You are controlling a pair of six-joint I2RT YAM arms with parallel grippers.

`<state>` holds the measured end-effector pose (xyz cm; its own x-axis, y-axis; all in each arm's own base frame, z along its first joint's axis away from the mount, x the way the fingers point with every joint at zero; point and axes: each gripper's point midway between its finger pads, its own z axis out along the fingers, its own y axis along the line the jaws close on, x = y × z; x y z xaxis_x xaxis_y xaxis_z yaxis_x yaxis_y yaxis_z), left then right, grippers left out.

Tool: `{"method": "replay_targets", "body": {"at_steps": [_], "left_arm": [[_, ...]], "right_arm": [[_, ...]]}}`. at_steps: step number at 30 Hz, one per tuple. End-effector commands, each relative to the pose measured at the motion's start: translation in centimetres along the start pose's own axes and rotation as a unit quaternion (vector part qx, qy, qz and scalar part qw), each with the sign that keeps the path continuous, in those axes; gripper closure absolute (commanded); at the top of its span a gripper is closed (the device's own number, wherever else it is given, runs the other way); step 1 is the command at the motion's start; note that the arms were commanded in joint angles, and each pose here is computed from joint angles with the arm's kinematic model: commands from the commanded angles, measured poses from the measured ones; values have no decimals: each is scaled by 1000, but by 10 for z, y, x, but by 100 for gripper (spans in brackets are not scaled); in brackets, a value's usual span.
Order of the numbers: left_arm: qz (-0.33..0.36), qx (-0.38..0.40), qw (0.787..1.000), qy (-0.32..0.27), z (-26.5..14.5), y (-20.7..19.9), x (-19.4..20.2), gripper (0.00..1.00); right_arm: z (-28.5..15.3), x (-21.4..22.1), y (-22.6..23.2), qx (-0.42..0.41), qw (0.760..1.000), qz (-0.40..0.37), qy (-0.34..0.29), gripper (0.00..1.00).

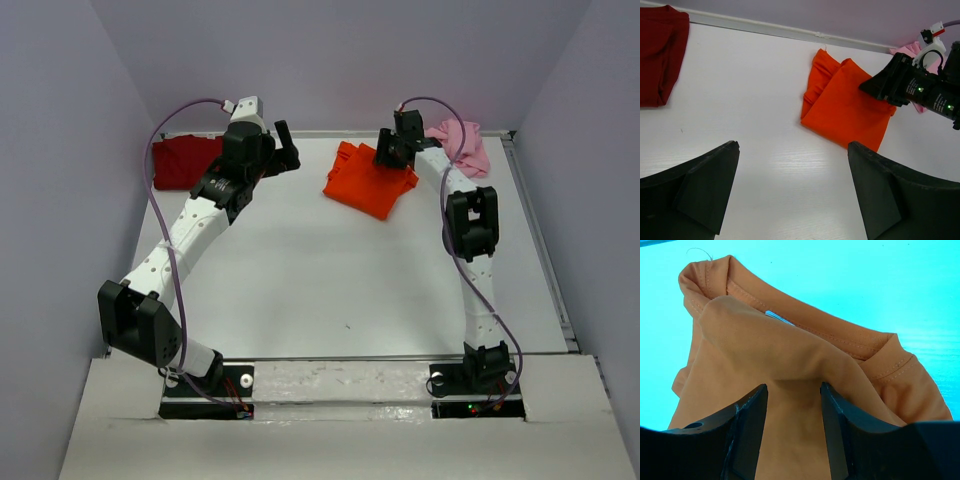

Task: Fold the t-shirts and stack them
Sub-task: Fold the long partially folded tshirt into a neat square

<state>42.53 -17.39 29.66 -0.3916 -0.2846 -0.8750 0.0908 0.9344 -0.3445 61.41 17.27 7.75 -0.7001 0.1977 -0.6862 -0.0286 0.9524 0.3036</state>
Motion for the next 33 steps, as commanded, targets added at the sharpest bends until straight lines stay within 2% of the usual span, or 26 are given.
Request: {"method": "replay_targets", "body": {"at_steps": [1, 8, 12, 17, 20, 24, 28, 30, 33], "left_arm": [[3, 17, 1000, -24, -3, -6, -14, 1], [5, 20, 1000, -22, -3, -7, -14, 1], [4, 25, 999, -22, -4, -9, -14, 1], [5, 27, 999, -18, -2, -9, -12, 1], [2, 26, 1000, -15, -1, -9, -10, 1], [-8, 25, 1000, -13, 1, -6, -10, 1], [-22, 42, 999, -6, 1, -8, -10, 1], [-26, 47, 999, -6, 1, -9, -10, 1], [-27, 48, 998, -6, 0, -9, -10, 1]], "right_arm": [[-1, -19, -2, -4, 1000, -3, -19, 48], [29, 26, -27, 3, 999, 11, 38, 48], [17, 13, -23, 0, 1000, -7, 28, 48], [-30, -32, -5, -13, 999, -33, -17, 47], [-63, -49, 19, -19, 996, -79, -35, 46], [-92, -39, 55, -20, 985, -171, -31, 45], [-98, -1, 70, 60, 953, -298, -7, 46], [-91, 20, 60, 99, 939, -329, 11, 45], [-85, 45, 64, 110, 929, -353, 25, 45]]}}
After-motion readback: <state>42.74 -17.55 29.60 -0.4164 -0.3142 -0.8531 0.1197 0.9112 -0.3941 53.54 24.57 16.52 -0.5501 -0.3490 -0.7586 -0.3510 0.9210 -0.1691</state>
